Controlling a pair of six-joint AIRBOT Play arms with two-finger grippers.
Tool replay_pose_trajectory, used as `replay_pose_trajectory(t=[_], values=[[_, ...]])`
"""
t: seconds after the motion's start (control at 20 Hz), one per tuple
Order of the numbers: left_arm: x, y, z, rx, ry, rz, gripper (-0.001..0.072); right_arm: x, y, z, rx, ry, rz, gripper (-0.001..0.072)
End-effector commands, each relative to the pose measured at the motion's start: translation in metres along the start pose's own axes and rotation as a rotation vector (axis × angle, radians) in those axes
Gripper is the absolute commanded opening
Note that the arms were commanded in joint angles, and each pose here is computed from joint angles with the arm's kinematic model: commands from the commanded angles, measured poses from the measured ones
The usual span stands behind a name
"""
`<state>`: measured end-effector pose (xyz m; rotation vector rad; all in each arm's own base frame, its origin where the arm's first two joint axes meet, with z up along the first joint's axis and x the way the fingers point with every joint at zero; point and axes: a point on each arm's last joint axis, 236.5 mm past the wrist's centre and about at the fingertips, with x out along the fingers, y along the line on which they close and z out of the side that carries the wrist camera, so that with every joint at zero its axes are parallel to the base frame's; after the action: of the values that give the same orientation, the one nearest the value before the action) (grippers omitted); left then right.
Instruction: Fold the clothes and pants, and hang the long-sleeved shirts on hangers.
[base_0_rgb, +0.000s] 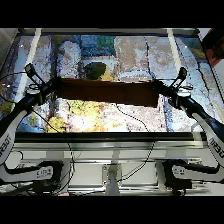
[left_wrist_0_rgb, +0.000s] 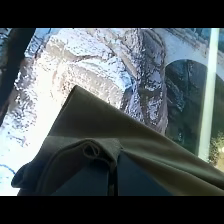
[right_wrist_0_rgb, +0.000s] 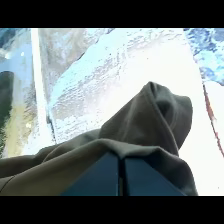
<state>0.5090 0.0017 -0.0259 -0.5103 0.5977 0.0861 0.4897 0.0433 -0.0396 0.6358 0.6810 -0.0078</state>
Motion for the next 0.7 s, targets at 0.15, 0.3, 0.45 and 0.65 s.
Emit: replay_pose_trajectory(t=[0.15,0.3,0.45,0.65], values=[[0.015,-0.004,-0.01,0.0,0.024,-0.001,0.072,0.014,-0.005,-0.006,-0.045,0.03,-0.012,0.0682],[0.004,-0.012,-0.002,0.01,0.034,-0.05,0.0699,0.006,0.0,0.004,-0.062,0.009,0.0,0.0686],[-0.021,0.006,0.044,-0.022,-0.062,-0.034,0.0698,-0.013,-0.004,0.034,-0.084,-0.057,-0.007,0.0686],[-0.046,0.034,0.04,-0.123,0.076,-0.148,0.0499,-0.036,-0.02,0.066,-0.059,-0.11,-0.013,0.0685]])
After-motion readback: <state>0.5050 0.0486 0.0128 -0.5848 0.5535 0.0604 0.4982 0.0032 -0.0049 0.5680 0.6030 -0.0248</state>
